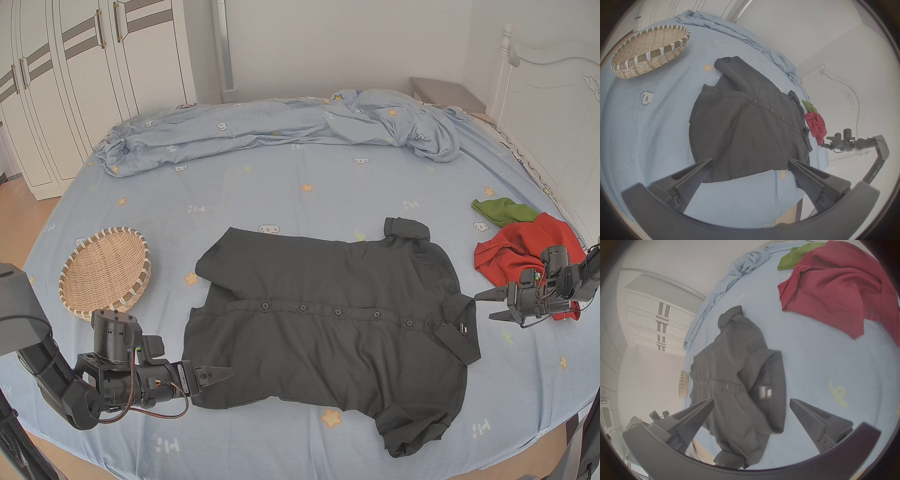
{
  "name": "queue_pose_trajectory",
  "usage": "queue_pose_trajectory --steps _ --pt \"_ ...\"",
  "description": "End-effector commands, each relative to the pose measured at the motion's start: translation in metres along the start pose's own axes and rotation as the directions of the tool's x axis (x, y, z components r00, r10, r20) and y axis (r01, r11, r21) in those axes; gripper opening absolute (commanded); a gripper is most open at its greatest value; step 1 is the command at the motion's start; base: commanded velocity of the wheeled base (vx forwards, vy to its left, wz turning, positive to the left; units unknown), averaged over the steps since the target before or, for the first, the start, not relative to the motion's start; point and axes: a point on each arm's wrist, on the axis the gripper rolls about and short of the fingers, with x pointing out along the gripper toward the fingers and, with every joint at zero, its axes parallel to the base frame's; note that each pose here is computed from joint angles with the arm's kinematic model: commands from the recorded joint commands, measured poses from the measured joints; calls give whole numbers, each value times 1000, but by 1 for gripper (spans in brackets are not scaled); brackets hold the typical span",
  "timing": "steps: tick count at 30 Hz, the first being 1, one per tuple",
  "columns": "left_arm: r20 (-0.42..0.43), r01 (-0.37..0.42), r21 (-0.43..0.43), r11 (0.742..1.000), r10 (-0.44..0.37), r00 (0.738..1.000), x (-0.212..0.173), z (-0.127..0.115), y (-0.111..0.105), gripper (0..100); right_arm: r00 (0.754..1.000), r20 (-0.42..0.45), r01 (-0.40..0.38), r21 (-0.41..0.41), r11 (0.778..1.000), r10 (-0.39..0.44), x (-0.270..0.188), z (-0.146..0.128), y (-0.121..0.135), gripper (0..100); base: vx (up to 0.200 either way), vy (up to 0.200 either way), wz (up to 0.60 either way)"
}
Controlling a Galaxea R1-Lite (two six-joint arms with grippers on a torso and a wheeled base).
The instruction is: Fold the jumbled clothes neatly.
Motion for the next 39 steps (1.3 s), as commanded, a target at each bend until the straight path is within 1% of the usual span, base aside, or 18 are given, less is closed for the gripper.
queue_pose_trajectory --steps 1,10,12,15,17,22,27,28,35,39 --pt "-9 -4 -6 1000 4 1000 3 -1 2 100 1000 -12 -15 34 999 15 17 6 -20 100 0 0 0" --pt "-19 -8 -7 1000 8 1000 4 -2 3 100 999 -6 -38 23 999 38 32 18 -33 100 0 0 0" --pt "-19 -8 -7 1000 8 1000 4 -2 3 100 998 -8 -56 27 998 56 34 20 -32 100 0 0 0" --pt "-20 -9 -8 1000 8 1000 5 -2 3 100 994 -13 -104 52 993 105 40 24 -29 100 0 0 0" --pt "-20 -9 -8 1000 8 1000 5 -2 3 100 993 -12 -118 59 991 119 44 28 -27 100 0 0 0" --pt "-16 -8 -9 1000 8 1000 4 -2 3 100 991 -27 -128 49 991 129 54 28 -24 100 0 0 0" --pt "-20 -10 -10 1000 10 1000 5 -2 4 100 991 -37 -126 55 990 128 59 26 -27 100 0 0 0" --pt "-19 -11 -11 1000 10 1000 5 -2 4 100 991 -40 -127 59 990 129 59 26 -27 0 0 0 0" --pt "-19 -11 -11 1000 10 1000 6 -2 4 100 992 -22 -122 51 991 124 56 32 -28 0 0 0 0" --pt "-17 -11 -12 1000 11 1000 6 -1 5 100 993 4 -118 71 990 118 52 40 -32 0 0 0 0"
